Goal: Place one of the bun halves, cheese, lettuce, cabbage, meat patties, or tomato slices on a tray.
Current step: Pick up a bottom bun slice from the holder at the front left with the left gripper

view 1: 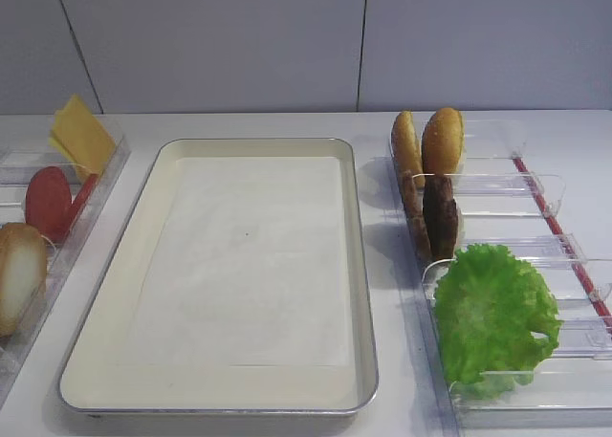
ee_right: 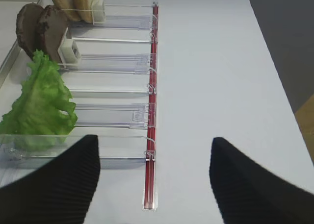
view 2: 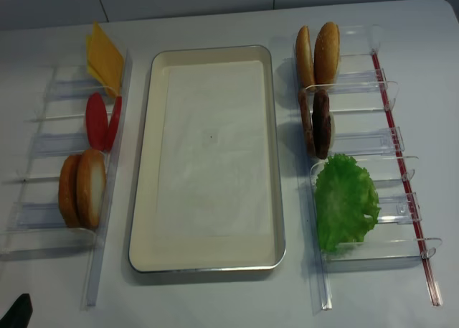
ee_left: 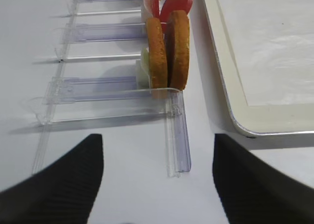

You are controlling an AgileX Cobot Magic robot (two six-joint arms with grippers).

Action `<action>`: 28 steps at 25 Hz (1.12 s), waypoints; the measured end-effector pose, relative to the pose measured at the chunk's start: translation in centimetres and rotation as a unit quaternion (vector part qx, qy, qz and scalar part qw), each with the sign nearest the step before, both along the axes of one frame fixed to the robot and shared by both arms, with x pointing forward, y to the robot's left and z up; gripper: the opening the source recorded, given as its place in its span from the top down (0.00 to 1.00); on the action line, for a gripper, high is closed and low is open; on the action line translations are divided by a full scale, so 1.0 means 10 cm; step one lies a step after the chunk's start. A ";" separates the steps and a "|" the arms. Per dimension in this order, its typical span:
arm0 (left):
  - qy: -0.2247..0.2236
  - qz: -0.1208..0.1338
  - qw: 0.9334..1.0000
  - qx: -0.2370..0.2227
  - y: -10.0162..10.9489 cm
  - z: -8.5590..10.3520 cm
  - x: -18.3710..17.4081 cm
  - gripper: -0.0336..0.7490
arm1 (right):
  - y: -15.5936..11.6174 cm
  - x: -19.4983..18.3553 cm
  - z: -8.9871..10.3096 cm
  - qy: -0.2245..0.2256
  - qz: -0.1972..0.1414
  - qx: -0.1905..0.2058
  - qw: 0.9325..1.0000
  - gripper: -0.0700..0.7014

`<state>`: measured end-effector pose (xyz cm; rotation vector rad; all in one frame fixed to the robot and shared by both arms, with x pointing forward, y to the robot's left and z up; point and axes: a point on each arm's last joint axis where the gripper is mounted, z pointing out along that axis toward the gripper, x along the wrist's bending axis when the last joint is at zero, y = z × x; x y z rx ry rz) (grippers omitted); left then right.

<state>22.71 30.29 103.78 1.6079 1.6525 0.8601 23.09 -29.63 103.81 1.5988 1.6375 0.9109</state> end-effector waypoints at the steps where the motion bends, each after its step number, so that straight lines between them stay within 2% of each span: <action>1: 0.000 -0.003 1.000 -0.002 -0.01 0.00 0.00 0.35 | 0.00 0.00 0.00 0.000 0.000 0.000 1.000 0.30; 5: -0.001 -0.025 1.000 -0.007 -0.05 0.01 -0.01 0.35 | 0.00 0.00 0.00 0.000 0.000 0.000 1.000 0.30; 9: 0.009 -0.044 0.999 -0.028 -0.10 0.20 0.05 0.35 | 0.00 0.00 0.00 0.000 0.000 0.000 1.000 0.30; 12: 0.031 -0.060 0.996 -0.052 -0.15 0.38 0.17 0.37 | 0.00 0.00 0.00 0.000 0.000 0.000 1.000 0.30; 16: 0.090 -0.086 0.990 -0.072 -0.21 0.58 0.45 0.40 | 0.00 0.00 0.00 0.000 0.000 0.000 1.000 0.30; 19: 0.143 -0.095 0.982 -0.075 -0.23 0.66 0.72 0.42 | 0.00 0.00 0.00 0.000 0.000 0.000 1.000 0.30; 24: 0.249 -0.090 0.961 -0.082 -0.24 0.69 1.31 0.45 | 0.00 0.00 0.00 0.000 0.000 0.000 1.000 0.30; 28: 0.307 -0.083 0.944 -0.083 -0.24 0.63 1.77 0.46 | 0.00 0.00 0.00 0.000 0.000 0.000 1.000 0.30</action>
